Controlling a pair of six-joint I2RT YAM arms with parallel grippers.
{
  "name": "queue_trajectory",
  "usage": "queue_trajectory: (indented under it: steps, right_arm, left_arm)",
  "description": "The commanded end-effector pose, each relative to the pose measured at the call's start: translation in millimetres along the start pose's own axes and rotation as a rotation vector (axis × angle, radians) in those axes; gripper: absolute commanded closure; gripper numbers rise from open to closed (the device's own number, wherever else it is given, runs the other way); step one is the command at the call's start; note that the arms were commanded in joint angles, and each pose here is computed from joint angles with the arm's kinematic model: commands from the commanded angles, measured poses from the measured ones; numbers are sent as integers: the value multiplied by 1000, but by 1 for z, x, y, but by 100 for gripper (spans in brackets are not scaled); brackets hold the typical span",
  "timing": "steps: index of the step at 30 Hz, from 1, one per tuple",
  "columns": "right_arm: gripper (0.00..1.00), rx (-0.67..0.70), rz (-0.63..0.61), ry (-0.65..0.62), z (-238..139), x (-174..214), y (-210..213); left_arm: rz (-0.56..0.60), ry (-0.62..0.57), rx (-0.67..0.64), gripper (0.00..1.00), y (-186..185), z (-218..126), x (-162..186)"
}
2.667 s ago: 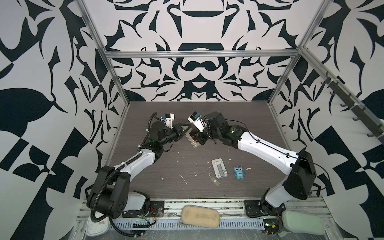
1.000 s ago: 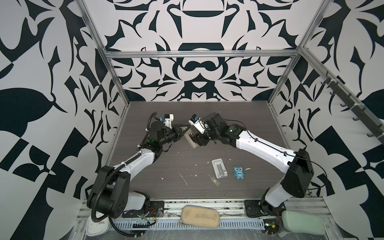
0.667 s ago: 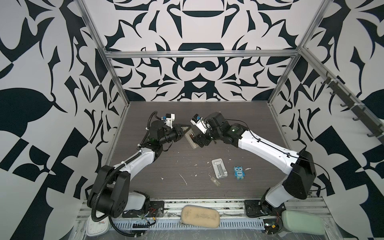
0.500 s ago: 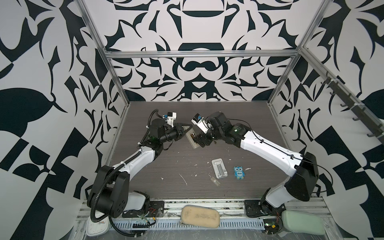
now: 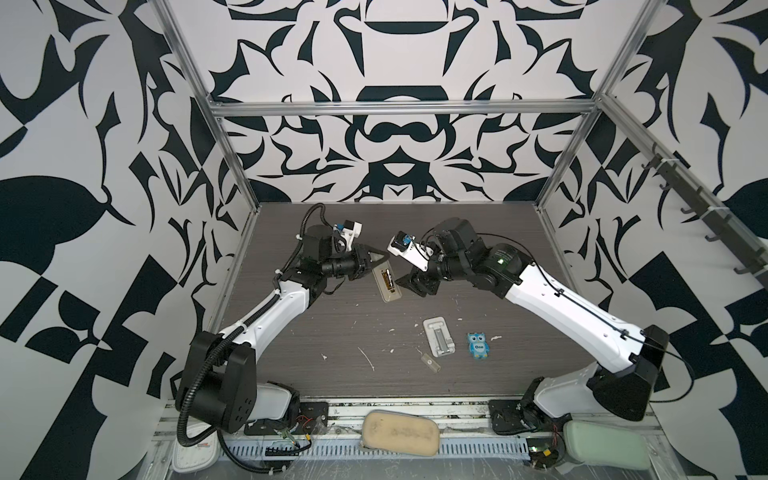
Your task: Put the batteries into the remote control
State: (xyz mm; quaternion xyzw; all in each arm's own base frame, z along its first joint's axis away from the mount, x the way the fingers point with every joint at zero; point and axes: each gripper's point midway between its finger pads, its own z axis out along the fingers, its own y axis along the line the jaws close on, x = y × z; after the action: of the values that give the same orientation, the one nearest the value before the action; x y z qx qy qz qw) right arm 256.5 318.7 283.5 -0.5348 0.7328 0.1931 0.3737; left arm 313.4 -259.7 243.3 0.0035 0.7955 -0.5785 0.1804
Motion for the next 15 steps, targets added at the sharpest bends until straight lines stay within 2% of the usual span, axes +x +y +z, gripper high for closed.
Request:
queue_trajectory:
  steps: [1, 9, 15]
  right_arm:
    - [37, -61, -122, 31, -4, 1, 11]
    - [51, -84, -169, 1, 4, -13, 11]
    - [56, -111, -186, -7, 12, -20, 20]
  left_arm:
    - [18, 102, -48, 100, 5, -3, 17]
    - [27, 151, -60, 100, 4, -7, 28]
    - [26, 170, -46, 100, 4, -7, 32]
